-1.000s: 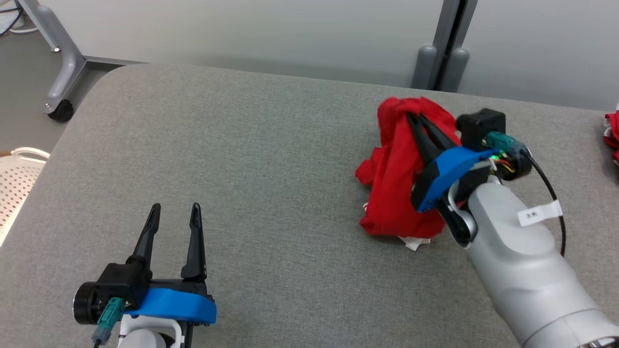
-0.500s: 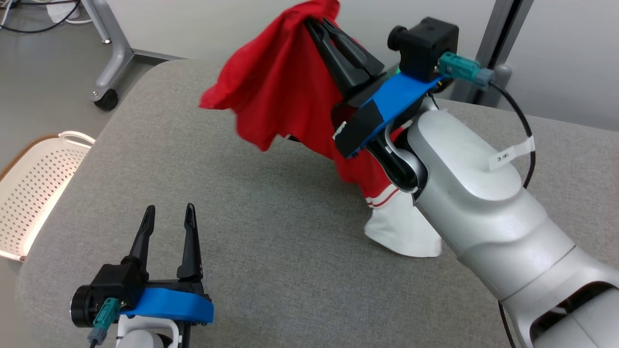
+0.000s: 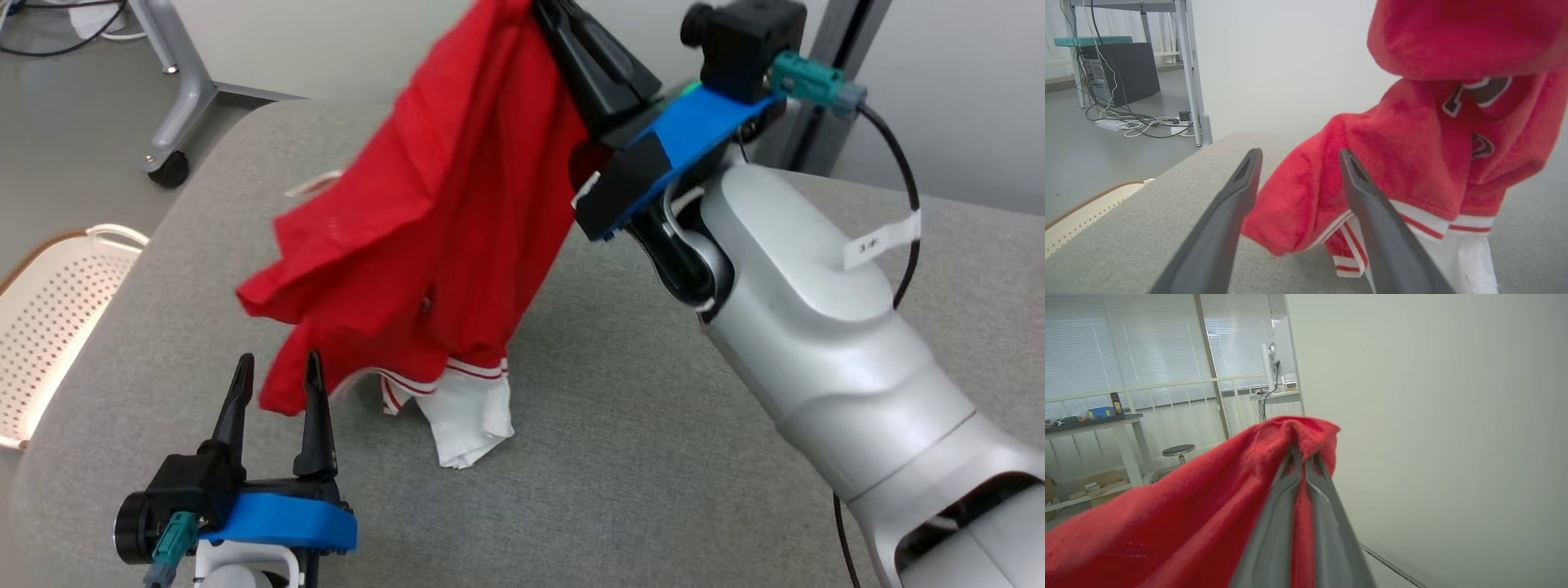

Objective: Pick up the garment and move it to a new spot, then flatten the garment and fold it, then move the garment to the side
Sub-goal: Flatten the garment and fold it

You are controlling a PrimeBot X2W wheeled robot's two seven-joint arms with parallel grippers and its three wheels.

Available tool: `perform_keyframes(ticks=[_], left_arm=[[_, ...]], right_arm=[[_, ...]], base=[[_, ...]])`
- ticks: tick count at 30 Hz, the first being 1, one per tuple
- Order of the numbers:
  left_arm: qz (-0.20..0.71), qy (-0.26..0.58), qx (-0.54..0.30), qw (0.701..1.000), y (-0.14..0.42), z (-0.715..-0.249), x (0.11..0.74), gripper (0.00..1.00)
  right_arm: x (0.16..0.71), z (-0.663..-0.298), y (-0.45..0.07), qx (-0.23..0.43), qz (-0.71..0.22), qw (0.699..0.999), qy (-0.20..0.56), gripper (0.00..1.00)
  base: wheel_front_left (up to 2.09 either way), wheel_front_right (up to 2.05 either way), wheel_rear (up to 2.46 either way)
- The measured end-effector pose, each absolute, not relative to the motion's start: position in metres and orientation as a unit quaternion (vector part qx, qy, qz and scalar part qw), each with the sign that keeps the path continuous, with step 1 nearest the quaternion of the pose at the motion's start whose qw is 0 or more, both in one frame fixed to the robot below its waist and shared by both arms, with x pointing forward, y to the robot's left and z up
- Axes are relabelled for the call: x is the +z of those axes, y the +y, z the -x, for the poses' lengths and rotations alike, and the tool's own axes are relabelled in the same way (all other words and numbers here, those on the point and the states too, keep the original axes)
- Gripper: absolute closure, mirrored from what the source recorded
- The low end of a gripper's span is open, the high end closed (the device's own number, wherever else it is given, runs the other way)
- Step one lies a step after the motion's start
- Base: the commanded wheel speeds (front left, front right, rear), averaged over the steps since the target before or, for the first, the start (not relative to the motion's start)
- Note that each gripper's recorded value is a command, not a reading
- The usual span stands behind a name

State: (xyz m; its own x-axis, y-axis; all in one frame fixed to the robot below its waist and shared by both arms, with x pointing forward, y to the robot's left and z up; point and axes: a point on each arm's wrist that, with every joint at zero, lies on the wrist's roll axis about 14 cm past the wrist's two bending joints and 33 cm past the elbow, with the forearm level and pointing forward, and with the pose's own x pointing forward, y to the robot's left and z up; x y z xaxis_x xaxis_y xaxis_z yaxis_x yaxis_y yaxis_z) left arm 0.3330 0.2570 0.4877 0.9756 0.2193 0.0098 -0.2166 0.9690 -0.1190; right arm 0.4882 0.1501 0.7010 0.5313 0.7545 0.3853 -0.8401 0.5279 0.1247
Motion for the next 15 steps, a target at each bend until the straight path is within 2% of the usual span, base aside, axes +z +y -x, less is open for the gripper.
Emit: perform_keyframes(ticks=[8,15], left_arm=[[0.065,0.007,0.069,0.995,0.231,-0.354,0.475,0.0],[0.067,0.002,0.036,0.997,0.211,-0.371,0.478,0.0]], right_arm=[[0.578,-0.52,0.068,0.338,-0.144,0.93,-0.021,1.0],[0.513,-0.521,-0.027,0.215,-0.157,0.963,0.031,1.0]], base=[[0.0,0.0,0.0],[0.0,0.0,0.0]])
